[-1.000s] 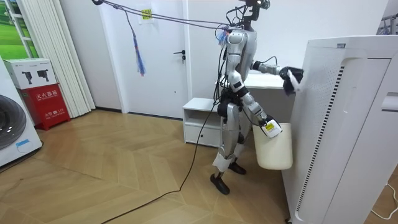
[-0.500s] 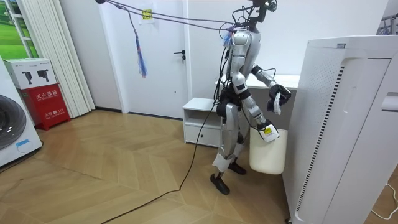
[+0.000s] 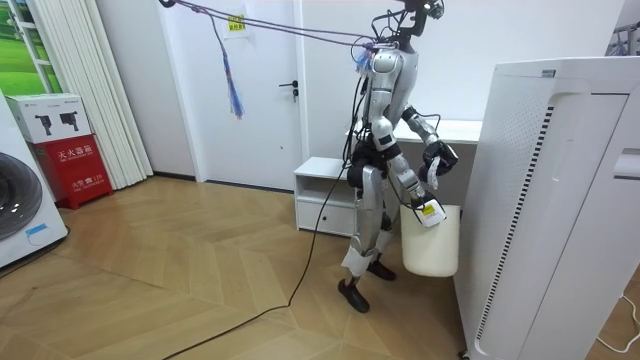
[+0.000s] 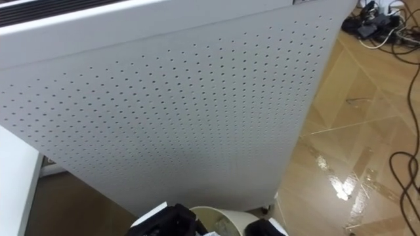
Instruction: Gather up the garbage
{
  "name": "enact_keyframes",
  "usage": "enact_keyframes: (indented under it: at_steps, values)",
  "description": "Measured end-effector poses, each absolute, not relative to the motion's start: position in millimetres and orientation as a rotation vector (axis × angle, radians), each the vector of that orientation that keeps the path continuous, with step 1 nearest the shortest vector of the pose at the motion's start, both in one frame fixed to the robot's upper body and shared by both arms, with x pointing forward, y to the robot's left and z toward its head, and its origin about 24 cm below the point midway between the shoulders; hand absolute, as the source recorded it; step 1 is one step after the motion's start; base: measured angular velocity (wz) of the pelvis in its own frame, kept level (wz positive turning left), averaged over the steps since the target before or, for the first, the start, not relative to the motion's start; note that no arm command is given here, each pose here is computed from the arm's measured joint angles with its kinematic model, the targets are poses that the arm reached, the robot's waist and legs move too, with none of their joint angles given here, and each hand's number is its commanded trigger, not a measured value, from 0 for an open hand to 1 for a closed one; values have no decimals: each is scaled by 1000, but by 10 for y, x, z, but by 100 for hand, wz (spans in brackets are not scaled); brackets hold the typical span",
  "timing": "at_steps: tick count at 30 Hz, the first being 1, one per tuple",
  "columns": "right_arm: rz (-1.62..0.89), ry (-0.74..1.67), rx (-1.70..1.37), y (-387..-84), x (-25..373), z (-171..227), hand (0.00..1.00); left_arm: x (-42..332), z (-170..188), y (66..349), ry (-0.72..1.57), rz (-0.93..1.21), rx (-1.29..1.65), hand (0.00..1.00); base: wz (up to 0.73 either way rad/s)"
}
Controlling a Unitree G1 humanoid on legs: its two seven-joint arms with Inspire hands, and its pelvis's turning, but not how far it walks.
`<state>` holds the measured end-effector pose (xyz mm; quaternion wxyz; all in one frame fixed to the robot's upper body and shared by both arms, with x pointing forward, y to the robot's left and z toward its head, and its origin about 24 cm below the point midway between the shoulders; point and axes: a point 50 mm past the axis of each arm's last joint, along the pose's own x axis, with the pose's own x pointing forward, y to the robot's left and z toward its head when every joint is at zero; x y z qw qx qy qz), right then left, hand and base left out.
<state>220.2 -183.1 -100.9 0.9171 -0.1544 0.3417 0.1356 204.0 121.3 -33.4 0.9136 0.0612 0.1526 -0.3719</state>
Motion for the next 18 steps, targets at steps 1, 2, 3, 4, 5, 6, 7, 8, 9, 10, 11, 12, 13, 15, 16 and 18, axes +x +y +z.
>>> enact_keyframes:
  at_steps: [1, 2, 3, 4, 5, 6, 7, 8, 9, 10, 11, 12, 13, 15, 16, 18]
  values:
    - [277, 703, -314, -1831, 2202, -1008, 100, 2036, -344, 1217, 320, -767, 126, 0, 0]
    - [276, 702, -308, -1831, 2204, -1007, 100, 2029, -366, 1226, 331, -766, 125, 0, 3]
    - [272, 701, -297, -1829, 2207, -1004, 100, 2021, -381, 1235, 339, -765, 126, 0, 3]
    - [268, 701, -288, -1829, 2207, -1004, 100, 2019, -385, 1238, 342, -765, 126, 0, 4]
    - [263, 700, -279, -1829, 2209, -1002, 100, 2017, -389, 1239, 345, -766, 125, 0, 4]
    - [263, 700, -277, -1829, 2210, -1002, 100, 2014, -390, 1237, 346, -772, 124, 0, 4]
    - [262, 700, -277, -1830, 2210, -1001, 100, 2014, -390, 1235, 346, -773, 123, 0, 0]
    - [263, 698, -277, -1828, 2213, -998, 100, 2014, -390, 1233, 346, -774, 123, 0, 0]
    - [263, 697, -275, -1822, 2214, -997, 100, 2014, -389, 1232, 346, -775, 122, 0, 0]
    - [263, 697, -274, -1820, 2214, -998, 100, 2014, -389, 1232, 345, -775, 122, 0, 0]
    - [262, 697, -272, -1821, 2214, -998, 100, 2014, -389, 1233, 345, -775, 121, 0, 0]
    - [262, 697, -272, -1820, 2213, -998, 100, 2014, -389, 1233, 345, -776, 121, 0, 0]
    - [262, 697, -272, -1820, 2213, -998, 100, 2014, -388, 1233, 345, -776, 121, 0, 0]
    - [262, 698, -273, -1823, 2211, -999, 100, 2015, -388, 1234, 345, -776, 121, 0, 0]
    - [261, 698, -274, -1829, 2210, -999, 100, 2015, -388, 1234, 345, -777, 121, 0, 0]
    - [258, 700, -278, -1848, 2207, -999, 100, 2015, -387, 1234, 345, -778, 121, 0, 0]
